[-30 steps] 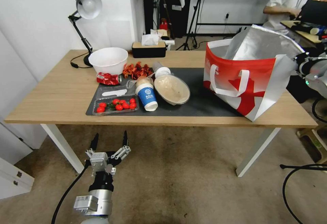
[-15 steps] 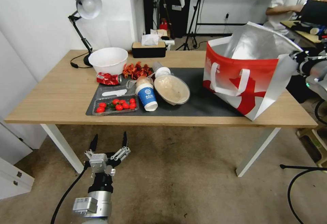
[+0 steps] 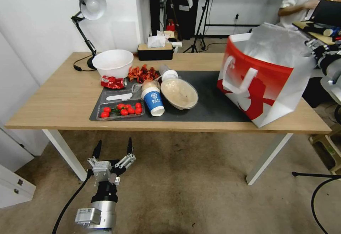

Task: Pick up the food delivery bag from the floor and place it on the table.

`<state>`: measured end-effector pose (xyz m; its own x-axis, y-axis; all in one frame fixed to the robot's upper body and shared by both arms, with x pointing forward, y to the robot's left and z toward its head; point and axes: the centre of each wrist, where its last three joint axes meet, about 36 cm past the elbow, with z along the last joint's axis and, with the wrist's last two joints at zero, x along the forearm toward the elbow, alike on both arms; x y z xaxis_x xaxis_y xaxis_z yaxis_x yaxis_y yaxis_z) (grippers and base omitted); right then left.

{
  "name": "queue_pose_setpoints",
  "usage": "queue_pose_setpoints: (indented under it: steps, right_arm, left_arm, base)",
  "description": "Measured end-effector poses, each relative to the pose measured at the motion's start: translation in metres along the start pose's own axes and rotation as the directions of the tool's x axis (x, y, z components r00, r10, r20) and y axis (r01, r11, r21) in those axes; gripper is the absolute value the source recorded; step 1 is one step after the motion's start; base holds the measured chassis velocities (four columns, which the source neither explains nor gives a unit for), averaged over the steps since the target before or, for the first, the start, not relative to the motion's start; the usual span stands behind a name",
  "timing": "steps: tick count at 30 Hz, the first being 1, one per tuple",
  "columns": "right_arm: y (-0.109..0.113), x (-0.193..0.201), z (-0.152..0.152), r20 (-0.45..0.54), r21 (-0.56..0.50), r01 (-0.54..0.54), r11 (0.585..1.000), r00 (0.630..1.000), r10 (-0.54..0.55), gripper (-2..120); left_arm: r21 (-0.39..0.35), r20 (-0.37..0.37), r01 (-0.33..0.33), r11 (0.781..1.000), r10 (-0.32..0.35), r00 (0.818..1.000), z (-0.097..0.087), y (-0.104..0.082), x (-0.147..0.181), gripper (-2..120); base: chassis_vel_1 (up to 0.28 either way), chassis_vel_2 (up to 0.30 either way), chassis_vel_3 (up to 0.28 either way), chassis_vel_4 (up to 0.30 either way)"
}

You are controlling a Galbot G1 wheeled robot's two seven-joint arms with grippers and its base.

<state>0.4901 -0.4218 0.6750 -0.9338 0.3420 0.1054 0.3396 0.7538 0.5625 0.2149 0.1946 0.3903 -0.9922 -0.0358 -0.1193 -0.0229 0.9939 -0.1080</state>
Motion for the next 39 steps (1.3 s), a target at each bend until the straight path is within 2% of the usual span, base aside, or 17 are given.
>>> queue_pose_setpoints:
  steps: [3, 6, 24, 27, 37, 39]
  right_arm:
    - [-0.001, -0.001, 0.001, 0.034, 0.038, -0.004, 0.999, 0.999, 0.003, 98]
    - [-0.004, -0.002, 0.003, 0.051, 0.066, -0.003, 0.998, 0.999, -0.001, 100]
    - [-0.021, 0.016, 0.011, 0.115, 0.247, 0.104, 0.963, 0.984, -0.136, 100]
    - [-0.026, 0.025, 0.01, 0.126, 0.317, 0.142, 0.938, 0.974, -0.19, 100]
    - [-0.027, 0.051, 0.003, 0.146, 0.423, 0.213, 0.881, 0.943, -0.298, 100]
    - [-0.026, 0.063, -0.003, 0.171, 0.47, 0.234, 0.851, 0.922, -0.348, 100]
  left_arm:
    - [0.0, 0.001, -0.001, 1.0, 0.001, 1.0, 0.001, -0.001, 0.001, 100]
    - [0.0, 0.001, -0.001, 1.0, 0.001, 1.0, 0.001, -0.001, 0.001, 100]
    - [0.004, 0.016, 0.005, 1.0, -0.005, 1.0, -0.008, -0.002, 0.001, 100]
    - [0.008, 0.021, 0.006, 1.0, -0.006, 1.0, -0.01, -0.002, 0.001, 100]
    - [0.01, 0.033, 0.008, 1.0, -0.008, 0.999, -0.012, -0.003, 0.001, 100]
    - [0.013, 0.039, 0.006, 1.0, -0.006, 0.999, -0.013, -0.004, 0.002, 100]
  base:
    - [0.0, 0.0, 0.0, 0.0]
    - [0.0, 0.0, 0.0, 0.0]
    - [0.0, 0.0, 0.0, 0.0]
    - [0.0, 0.0, 0.0, 0.0]
    - [0.0, 0.0, 0.0, 0.0]
    - [0.0, 0.0, 0.0, 0.0]
